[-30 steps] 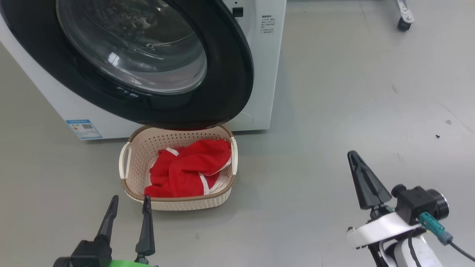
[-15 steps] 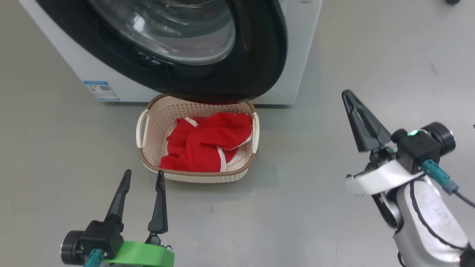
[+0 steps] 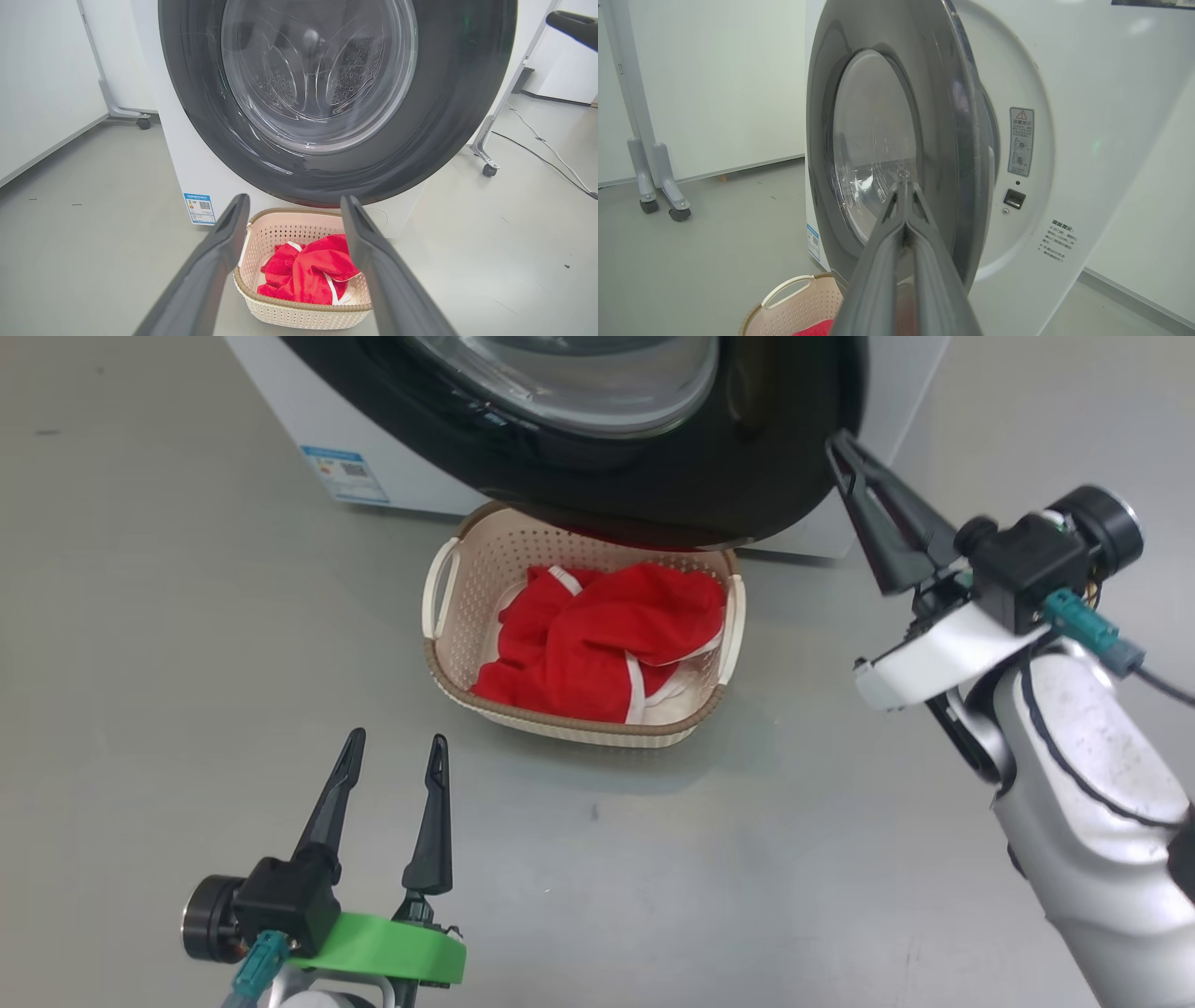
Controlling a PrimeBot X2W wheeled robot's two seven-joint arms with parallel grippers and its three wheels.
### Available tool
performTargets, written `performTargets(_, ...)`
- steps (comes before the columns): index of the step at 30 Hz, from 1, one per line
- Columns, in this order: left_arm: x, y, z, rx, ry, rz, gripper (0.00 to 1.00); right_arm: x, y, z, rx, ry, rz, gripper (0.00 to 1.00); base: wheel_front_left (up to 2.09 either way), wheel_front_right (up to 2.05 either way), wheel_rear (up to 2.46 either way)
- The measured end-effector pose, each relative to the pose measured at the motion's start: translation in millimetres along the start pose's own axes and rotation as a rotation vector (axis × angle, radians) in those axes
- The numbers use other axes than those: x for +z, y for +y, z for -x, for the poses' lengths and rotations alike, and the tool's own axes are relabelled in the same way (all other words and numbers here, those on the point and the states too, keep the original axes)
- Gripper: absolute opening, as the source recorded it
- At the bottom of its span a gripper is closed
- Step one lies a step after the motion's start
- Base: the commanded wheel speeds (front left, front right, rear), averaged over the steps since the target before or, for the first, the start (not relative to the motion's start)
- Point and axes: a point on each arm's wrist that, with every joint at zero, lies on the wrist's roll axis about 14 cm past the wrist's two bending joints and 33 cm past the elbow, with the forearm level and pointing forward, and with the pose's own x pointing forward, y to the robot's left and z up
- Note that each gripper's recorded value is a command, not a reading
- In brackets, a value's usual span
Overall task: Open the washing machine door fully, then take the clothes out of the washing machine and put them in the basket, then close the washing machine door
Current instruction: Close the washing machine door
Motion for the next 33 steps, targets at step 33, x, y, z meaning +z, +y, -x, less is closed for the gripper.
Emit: performTargets(33,5.7,25.0,-16.1,0.077,-0.02,-0.005,1.0,-18.9,-29.0,-79.0,0.035,0.007,-0.096,0.0,0.0,0.0,0.0)
